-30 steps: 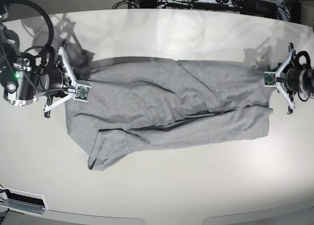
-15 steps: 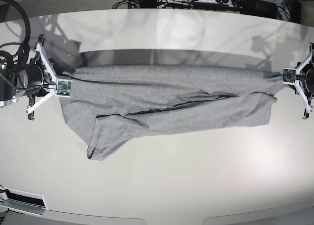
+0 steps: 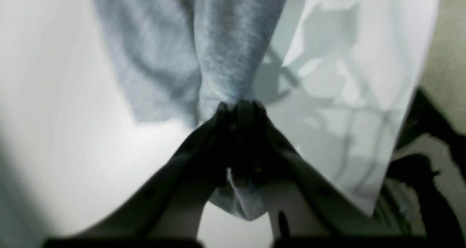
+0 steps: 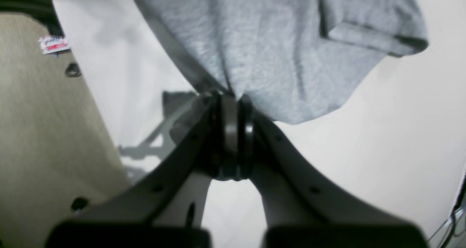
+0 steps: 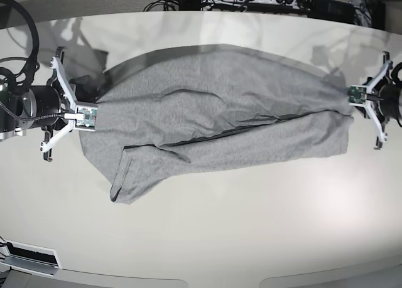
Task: Layout the t-shirt on the table in an organized manner, then fold the t-shirt properly
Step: 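Pull the shirt ends apart with both grippers to stretch it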
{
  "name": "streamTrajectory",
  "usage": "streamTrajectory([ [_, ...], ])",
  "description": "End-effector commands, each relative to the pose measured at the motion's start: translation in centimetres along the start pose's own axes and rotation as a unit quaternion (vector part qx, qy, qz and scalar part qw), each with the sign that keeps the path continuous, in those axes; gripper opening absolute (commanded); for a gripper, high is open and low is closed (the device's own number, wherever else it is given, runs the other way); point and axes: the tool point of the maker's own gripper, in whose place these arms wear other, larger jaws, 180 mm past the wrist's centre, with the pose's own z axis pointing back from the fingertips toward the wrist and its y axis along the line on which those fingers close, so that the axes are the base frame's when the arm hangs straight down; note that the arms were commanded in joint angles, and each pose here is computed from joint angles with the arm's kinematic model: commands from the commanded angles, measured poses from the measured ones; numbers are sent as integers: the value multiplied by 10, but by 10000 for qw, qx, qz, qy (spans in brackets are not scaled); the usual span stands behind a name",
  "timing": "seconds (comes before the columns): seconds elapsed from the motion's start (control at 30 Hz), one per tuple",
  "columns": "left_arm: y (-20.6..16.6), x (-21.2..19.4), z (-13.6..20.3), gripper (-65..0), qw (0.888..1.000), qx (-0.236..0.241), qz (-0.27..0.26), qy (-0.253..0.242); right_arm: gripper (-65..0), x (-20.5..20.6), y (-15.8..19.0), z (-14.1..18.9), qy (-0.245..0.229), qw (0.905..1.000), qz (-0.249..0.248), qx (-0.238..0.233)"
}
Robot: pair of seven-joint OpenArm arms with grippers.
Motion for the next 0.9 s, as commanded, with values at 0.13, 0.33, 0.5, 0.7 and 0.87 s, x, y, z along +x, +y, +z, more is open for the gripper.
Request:
streamTrajectory([
  [0.13,10,-5,-3,-650,9998,120,170,-28,-650,-4,-22,4,-23,9992,47,-384],
  [0.33,11,-10,-16,-650,9991,102,412,-68,-650,-8,-28,0,-83,9991,-96,-395],
  [0.5,27,-4,-9,-650,9982,292,473,-236,-650,2,-56,12,-191,9954,-314,-882],
  [0.7,45,-8,-4,-650,9968,488,586,-256,-650,1,-62,13,-189,9955,-253,-892],
  [0.87,56,-21,-10,-650,9940,599,890,-209,-650,-17,-67,2,-218,9958,-511,-734],
])
